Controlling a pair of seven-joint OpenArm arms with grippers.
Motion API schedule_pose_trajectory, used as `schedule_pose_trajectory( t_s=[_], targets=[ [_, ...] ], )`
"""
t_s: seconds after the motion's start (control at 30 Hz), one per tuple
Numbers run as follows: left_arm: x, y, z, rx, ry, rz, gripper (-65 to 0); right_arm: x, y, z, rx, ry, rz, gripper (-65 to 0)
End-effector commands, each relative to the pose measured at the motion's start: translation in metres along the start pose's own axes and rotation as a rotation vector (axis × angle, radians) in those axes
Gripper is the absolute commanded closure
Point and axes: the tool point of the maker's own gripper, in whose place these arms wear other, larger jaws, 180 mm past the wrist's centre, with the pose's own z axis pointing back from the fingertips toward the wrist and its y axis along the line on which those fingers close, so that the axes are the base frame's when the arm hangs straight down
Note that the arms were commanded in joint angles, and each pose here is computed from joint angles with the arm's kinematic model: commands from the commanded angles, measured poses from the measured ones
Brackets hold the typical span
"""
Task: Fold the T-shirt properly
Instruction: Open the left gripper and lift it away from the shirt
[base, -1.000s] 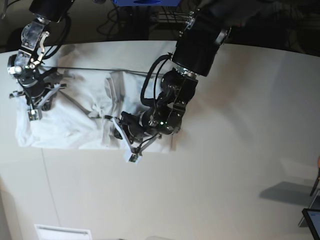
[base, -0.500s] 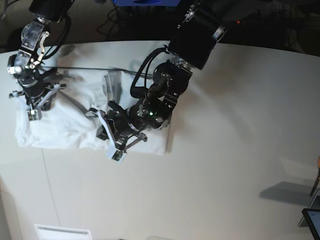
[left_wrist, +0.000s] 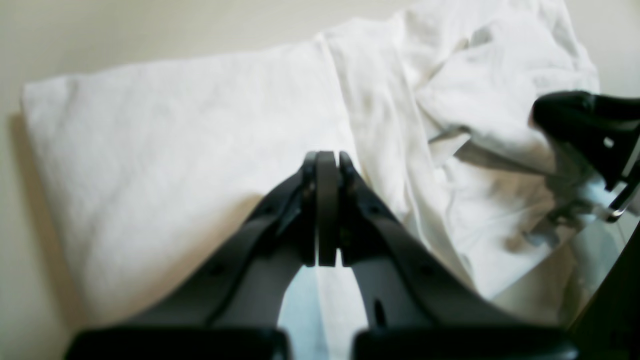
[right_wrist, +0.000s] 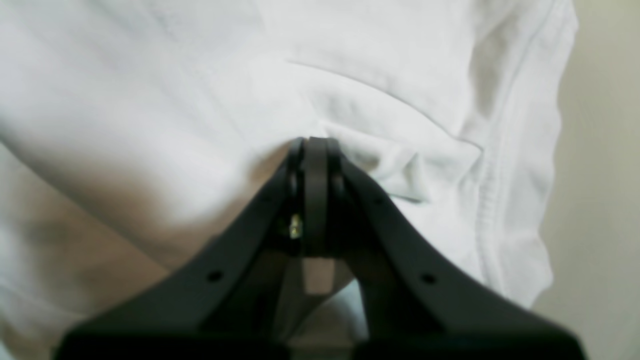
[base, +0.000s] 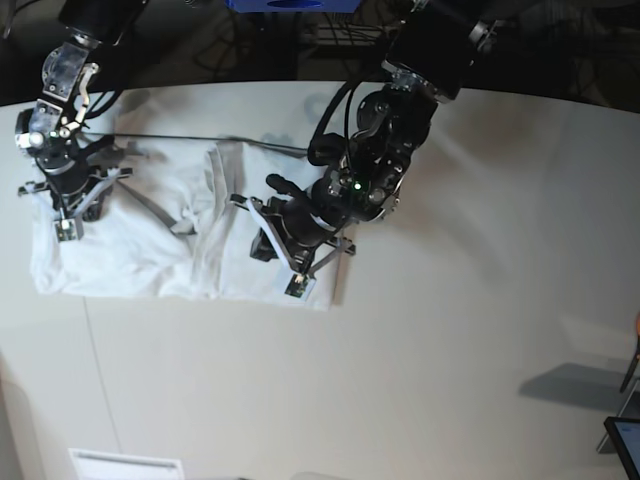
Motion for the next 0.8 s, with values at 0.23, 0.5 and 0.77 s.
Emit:
schedule_pose_trajectory(
  t_s=[0.23, 0.5, 0.77],
  targets=[
    [-0.03, 0.025, -0.014, 0.048, 0.085, 0.014, 0.0, -0.006, -0.006, 0.002, -0.02, 0.04, 0.023, -1.0],
    [-0.065, 0.064, -0.002, 0.133, 0.127, 0.094, 0.0, 0.0, -0.006, 0.008, -0.023, 0.019, 0.044, -2.5],
    [-0.082, 0.093, 0.014, 0.199, 0.139, 0.145, 0.0, 0.051, 0.015, 0.039, 0.016, -0.125, 0.178, -19.0]
  ],
)
